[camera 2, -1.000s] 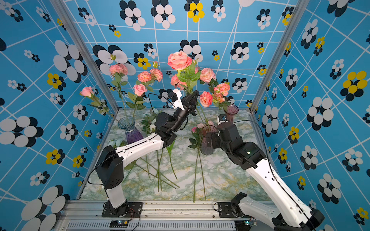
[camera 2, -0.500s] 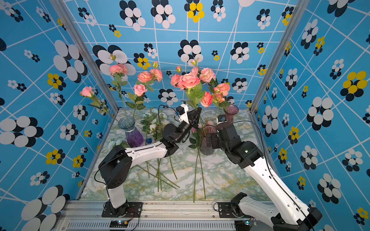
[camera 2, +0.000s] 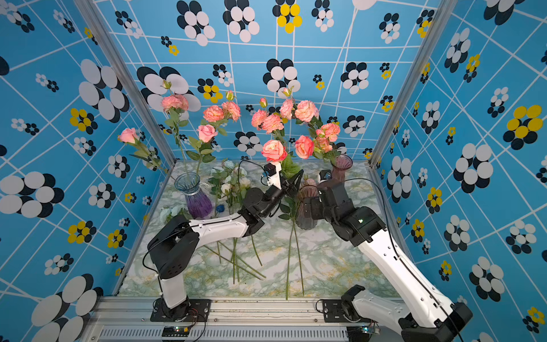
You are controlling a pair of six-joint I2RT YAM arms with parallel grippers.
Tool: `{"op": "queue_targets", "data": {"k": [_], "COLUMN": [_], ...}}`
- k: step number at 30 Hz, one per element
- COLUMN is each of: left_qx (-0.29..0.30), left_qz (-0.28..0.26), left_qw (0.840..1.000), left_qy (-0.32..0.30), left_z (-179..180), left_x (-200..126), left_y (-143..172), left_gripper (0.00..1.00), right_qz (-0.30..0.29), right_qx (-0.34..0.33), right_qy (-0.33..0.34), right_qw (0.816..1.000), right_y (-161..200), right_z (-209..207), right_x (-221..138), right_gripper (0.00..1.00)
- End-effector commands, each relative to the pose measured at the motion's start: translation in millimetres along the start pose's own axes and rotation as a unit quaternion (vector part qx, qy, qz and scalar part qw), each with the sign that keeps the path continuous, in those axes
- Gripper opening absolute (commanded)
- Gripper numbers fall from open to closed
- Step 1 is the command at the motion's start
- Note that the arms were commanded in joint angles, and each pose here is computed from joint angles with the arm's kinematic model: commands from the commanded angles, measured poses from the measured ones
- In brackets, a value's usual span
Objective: Place the pink flowers into the vase
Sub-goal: Place the flower in the vase, then pick up the flower at the center of the board.
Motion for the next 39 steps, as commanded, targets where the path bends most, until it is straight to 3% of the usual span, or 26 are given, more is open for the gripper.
{"op": "queue_targets", "data": {"k": [1, 8, 24, 31, 39], "left_qx": [0.004, 0.02, 0.041, 0.041, 0.03], "left_qz": [-0.001, 0.032, 0.137, 0.139, 0.131], "left_qw": [1.0, 0.999, 0.989, 0.988, 0.988], "left_qy": [0.013, -0.002, -0.039, -0.056, -0.081], "left_z": [-14, -13, 9, 25, 42], "left_x": [-8, -21, -67, -83, -99], "left_y": [-14, -14, -15, -21, -30], "left_gripper": [0.77, 0.99, 1.0, 0.99, 1.0], "right_qz": [0.011, 0.025, 0.099, 0.143, 0.188], "right_qx": [0.001, 0.002, 0.026, 0.041, 0.073], "right_qy": [-0.011, -0.017, -0.084, -0.103, -0.12], "right_qw": [1.0, 1.0, 0.991, 0.983, 0.972], "right_y": [2, 7, 46, 81, 141], "right_z": [2, 5, 29, 40, 72], "right_x": [3, 8, 28, 39, 84], "right_gripper": [0.99, 0.99, 0.99, 0.89, 0.78]}}
Point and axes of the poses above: each gripper's point midway between its finger pads, its own x axis out along the fingers, its own z axis along the line the jaws close on, y = z × x, the point moved 5 cm from there along -x, back along the fingers, and after that the axes turned 14 degrees about -x, right-handed, at the moved point
